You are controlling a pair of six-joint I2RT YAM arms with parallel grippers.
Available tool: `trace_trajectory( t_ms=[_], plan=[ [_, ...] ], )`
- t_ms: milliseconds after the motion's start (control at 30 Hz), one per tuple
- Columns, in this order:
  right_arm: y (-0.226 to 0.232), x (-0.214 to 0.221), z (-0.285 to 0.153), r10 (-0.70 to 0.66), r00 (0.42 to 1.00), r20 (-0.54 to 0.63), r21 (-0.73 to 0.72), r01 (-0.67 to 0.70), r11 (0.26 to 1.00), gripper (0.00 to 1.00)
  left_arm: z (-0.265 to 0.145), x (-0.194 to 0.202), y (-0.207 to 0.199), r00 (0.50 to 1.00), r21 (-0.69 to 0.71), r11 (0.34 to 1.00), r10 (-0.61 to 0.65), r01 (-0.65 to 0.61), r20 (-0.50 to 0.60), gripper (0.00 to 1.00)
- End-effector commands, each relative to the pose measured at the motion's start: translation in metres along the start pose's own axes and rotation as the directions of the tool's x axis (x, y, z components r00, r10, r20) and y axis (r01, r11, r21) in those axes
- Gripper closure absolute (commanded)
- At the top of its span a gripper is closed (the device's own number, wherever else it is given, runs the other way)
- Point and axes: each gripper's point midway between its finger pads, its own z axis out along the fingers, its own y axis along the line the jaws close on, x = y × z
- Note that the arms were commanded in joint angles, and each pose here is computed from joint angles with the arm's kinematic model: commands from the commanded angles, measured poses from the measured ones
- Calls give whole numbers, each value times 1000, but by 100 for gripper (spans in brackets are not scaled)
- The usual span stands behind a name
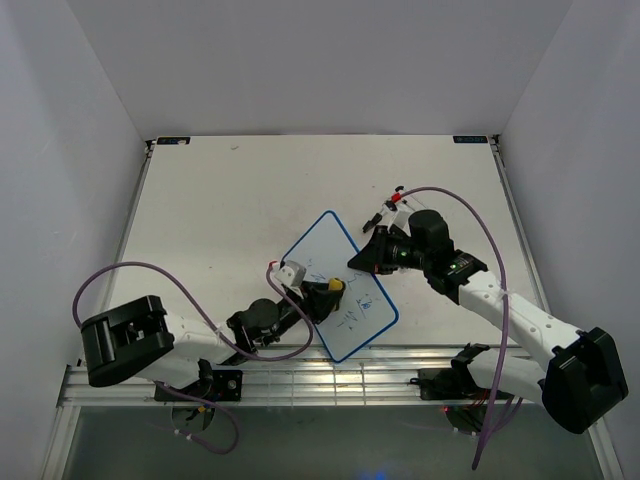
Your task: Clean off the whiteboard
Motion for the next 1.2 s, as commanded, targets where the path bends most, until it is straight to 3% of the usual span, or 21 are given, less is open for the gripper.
trace_trajectory(
  t_ms=[0, 233, 533, 700, 833, 1167],
  plan=[
    [103, -54, -22, -79, 983, 164, -355, 133, 925, 92, -8, 29, 5, 989, -18, 998, 57, -60, -136, 100],
    [103, -37, -14, -70, 990, 123, -368, 111, 923, 92, 11, -6, -20, 993, 29, 995, 93, -91, -75, 100],
    [103, -41, -15, -78, 987, 144, -351, 124, 928, 92, 15, -7, -36, 994, 88, 994, 74, -66, -86, 100],
    [99, -46, -21, -94, 979, 180, -302, 146, 942, 92, 9, -5, 11, 994, -135, 987, 70, -82, -87, 100],
    [98, -43, -26, -102, 978, 180, -292, 152, 944, 92, 2, -12, 56, 998, -278, 960, 7, -26, -68, 100],
    [116, -25, -38, -96, 988, 121, -411, 138, 901, 92, 0, -48, 118, 999, -365, 930, -49, 53, 20, 100]
  ],
)
